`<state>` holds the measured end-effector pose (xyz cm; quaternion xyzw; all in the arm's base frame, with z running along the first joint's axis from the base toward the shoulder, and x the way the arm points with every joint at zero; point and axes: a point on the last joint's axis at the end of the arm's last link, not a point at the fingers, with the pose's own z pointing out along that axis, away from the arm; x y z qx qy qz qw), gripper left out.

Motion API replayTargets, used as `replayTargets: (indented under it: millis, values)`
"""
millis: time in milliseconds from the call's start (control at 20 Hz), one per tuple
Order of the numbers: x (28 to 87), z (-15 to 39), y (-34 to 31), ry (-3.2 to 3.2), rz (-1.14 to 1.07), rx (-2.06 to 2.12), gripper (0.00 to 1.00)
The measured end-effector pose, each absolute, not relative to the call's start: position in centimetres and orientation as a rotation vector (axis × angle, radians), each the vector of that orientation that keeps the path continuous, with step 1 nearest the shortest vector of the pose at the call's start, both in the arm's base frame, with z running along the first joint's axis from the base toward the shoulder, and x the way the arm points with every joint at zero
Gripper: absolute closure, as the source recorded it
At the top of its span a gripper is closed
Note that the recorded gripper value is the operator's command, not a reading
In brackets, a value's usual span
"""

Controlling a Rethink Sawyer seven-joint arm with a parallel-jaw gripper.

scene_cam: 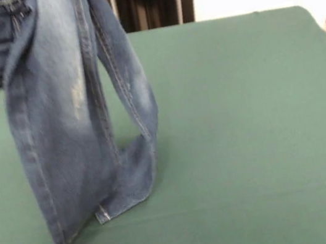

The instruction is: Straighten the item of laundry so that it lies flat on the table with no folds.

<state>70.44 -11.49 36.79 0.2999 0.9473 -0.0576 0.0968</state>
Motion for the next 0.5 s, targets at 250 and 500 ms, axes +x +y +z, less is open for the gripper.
replayTargets:
  millis: [250, 500]
  values:
    - [69.7, 33.8, -11.2, 2.772, -0.159, 0.859, 1.00]
    - [68.0, 30.9, -10.6, 2.791, -0.156, 0.850, 1.00]
